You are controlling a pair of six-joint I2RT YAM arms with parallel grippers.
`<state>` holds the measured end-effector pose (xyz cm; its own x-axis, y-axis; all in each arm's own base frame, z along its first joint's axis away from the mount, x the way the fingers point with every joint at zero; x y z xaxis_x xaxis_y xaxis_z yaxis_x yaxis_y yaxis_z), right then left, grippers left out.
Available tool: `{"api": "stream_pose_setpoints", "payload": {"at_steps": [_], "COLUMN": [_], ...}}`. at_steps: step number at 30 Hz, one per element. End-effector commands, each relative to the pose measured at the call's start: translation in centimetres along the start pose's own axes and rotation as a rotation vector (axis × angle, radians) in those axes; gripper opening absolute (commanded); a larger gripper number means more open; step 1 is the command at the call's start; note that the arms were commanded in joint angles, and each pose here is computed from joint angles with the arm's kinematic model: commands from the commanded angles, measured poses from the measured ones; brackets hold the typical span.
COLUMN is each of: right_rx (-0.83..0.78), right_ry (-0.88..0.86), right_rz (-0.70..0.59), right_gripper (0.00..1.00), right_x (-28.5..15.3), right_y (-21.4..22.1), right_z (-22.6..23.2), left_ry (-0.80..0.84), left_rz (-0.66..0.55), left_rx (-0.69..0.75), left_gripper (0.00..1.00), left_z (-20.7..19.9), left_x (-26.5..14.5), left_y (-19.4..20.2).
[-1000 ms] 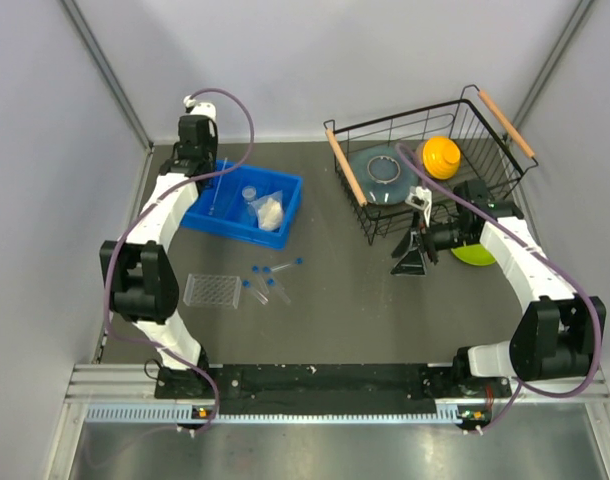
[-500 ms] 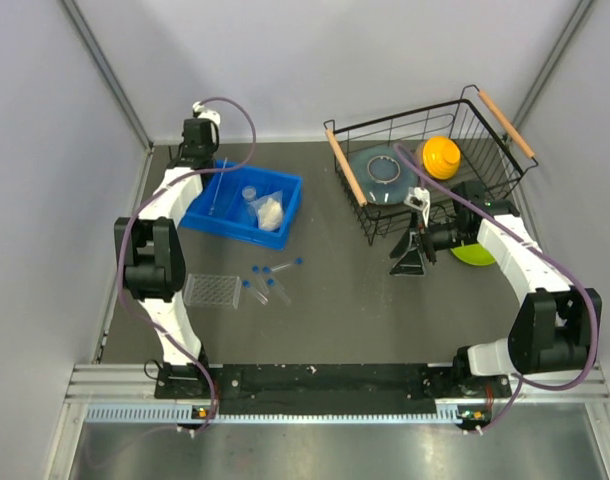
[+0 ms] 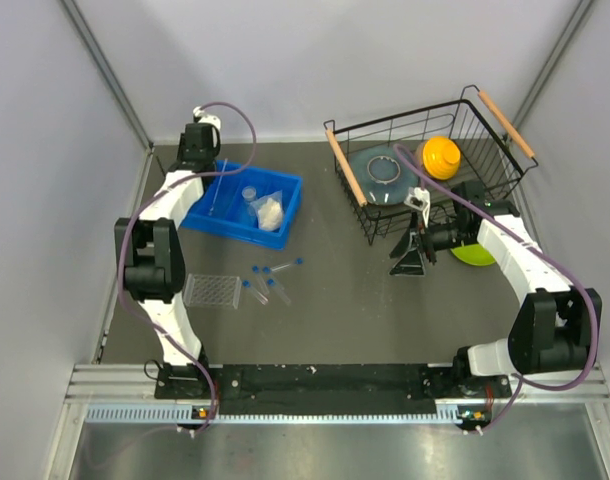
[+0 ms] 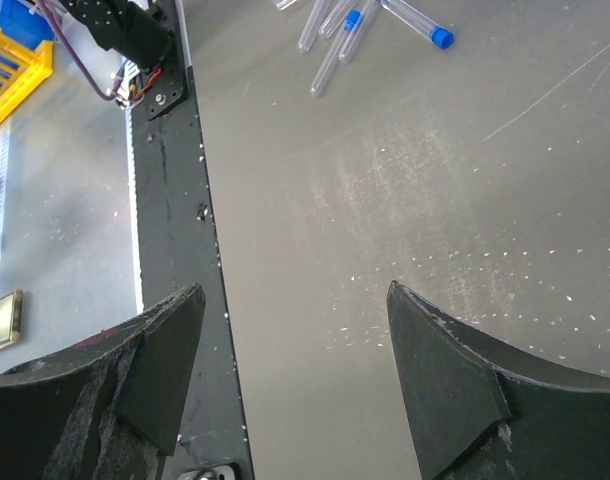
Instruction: Organize the chemistry lab equipment
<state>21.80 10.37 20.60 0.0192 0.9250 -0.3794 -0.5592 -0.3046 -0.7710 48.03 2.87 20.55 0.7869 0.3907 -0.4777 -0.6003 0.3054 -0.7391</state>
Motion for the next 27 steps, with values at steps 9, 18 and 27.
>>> {"api": "stream_pose_setpoints", "payload": {"at_steps": [9,18,27], "right_rx": [-0.124,-0.172,-0.241], "right_ry": [0.031,0.053,0.114], "right_rz": [-0.023,-0.022,0.052], "right_gripper": [0.75,0.75,0.75], "right_x": [-0.6,-0.9,-0.9], "right_y": [-0.4,-0.5,-0.4], "right_z": [0.8,1.4,2.0], "left_ry": [0.051,0.434,0.856], "left_rz": [-0.222,-0.125,0.04], "left_rx": [-0.321,-0.569,-0.74], "left_gripper": [0.82,0.98,0.98], "left_z": [5.1,1.5,-4.1], "left_x": [-12.0,-19.3,-24.0], "left_y": [-2.9,3.5,10.1]}}
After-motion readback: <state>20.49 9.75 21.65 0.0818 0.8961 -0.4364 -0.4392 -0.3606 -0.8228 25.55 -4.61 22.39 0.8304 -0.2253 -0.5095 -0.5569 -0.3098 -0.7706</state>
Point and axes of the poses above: each gripper's point midway between its finger pads, its own x axis out along the fingers, its own z axis along the line the jaws close on, y = z × x, the point moved 7 cm from there along -x, back along the fingers, and after that the axes turned 2 degrees about x, right-handed, at the moved point
